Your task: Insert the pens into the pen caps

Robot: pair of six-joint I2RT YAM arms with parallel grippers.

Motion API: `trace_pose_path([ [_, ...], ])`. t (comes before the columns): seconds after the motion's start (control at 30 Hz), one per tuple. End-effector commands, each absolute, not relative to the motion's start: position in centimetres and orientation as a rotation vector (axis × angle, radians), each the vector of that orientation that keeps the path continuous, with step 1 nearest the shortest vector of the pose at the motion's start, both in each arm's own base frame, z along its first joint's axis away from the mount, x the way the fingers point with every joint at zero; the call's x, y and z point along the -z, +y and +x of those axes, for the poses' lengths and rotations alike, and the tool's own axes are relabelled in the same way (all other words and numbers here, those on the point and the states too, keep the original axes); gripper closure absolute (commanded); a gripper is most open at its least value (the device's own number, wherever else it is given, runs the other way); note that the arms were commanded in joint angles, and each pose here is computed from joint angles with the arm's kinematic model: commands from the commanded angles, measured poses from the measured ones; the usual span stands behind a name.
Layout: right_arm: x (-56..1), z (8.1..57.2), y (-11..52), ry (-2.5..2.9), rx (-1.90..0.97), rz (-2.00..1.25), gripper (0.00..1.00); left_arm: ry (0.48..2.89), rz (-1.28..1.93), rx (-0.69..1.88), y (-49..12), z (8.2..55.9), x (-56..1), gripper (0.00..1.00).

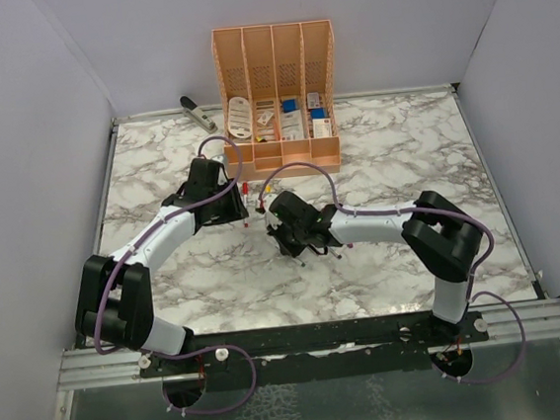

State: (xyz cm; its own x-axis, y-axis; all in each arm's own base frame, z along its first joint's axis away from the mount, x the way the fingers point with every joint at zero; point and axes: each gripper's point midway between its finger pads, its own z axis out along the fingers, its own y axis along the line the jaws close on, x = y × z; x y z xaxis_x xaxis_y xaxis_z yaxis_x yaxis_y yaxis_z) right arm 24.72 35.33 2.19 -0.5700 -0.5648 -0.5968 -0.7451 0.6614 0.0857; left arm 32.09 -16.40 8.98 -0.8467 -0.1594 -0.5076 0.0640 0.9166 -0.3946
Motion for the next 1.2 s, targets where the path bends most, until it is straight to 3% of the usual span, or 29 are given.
trace_pose_path([
  [0.0,-1.3,22.9,34.8,2.392,-0.443,-1.072,0.99,2.493,-0.081,0.588,-16.8,32.5,-9.5,0.64],
  [0.2,-6.5,24.0,35.2,2.305,-0.466,-0.962,0.99,2.467,-0.07,0.609,-17.1,32.8,-10.0,0.64],
  [0.43,-14.4,28.9,34.0,2.145,-0.353,-0.708,0.99,2.309,0.031,0.75,-18.9,33.5,-13.1,0.64],
  [0.7,-21.1,34.2,27.3,2.008,-0.502,-0.278,0.99,1.937,0.32,1.217,-24.4,31.5,-19.7,0.64],
  [0.8,-23.1,34.5,25.4,1.926,-0.618,-0.187,0.99,1.815,0.403,1.347,-26.1,30.3,-21.9,0.63],
  [1.17,-28.2,31.5,26.5,1.661,-0.975,-0.18,0.99,1.693,0.605,1.443,-31.6,29.3,-25.5,0.6],
])
